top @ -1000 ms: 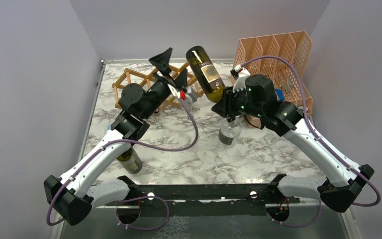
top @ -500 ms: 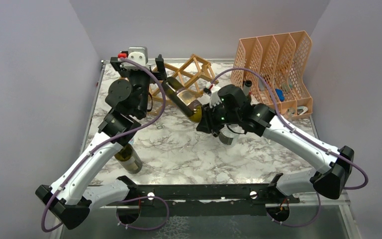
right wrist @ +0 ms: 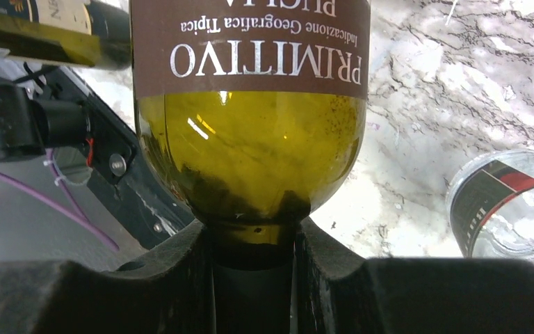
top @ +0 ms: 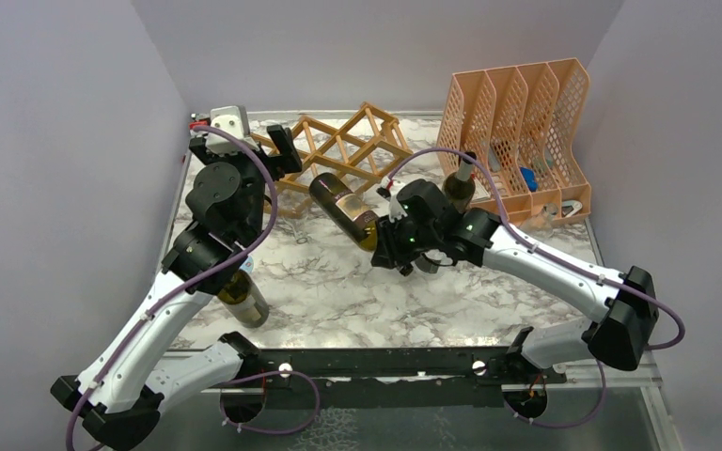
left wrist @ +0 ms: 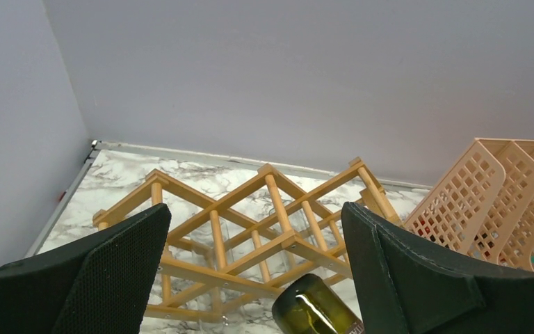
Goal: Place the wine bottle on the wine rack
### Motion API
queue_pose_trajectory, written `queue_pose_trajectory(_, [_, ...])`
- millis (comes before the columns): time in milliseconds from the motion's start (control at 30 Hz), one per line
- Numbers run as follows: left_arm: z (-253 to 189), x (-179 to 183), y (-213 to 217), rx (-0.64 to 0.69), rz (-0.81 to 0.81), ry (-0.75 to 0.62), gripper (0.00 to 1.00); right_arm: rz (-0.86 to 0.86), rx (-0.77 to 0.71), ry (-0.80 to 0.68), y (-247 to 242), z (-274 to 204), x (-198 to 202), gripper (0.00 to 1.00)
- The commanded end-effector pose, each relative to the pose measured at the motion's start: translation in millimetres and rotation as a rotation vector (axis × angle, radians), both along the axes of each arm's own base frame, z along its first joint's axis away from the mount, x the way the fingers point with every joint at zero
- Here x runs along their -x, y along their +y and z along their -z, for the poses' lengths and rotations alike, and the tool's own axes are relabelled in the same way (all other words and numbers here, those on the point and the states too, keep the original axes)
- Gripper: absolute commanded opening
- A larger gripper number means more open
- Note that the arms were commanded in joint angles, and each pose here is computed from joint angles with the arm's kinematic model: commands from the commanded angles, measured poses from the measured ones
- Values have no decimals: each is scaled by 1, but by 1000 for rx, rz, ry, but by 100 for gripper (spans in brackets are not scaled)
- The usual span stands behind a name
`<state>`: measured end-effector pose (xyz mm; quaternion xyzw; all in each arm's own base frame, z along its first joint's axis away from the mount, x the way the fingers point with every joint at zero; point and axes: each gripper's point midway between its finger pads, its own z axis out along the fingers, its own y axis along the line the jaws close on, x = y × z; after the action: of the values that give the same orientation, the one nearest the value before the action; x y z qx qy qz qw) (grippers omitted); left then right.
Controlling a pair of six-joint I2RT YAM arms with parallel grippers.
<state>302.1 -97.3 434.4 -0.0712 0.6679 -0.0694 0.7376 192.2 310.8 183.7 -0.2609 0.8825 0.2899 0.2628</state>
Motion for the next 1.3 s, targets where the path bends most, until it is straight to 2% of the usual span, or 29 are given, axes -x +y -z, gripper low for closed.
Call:
queue_pose_trajectory(0, [13,1,6,-4,-36,43,99,63,-188,-100,34,-40,-27,1])
queue_pose_trajectory(367, [25,-5,2,-127,-21,75,99,90,-172,-93,50,-29,-43,1])
queue_pose_trajectory(567, [27,-7,-7,-195,35,95,99,117,-218,-80,58,-33,-47,1])
queue_pose_trajectory(633, [28,-5,-7,-176,31,95,99,126,-237,-77,61,-35,-49,1])
queue_pose_trajectory(900, [13,18,-28,-72,216,-3,99,213,-251,-56,68,-31,-63,1])
queue_pose_trajectory(1267, [13,26,-32,-76,268,27,99,294,-324,-40,91,-22,-86,1])
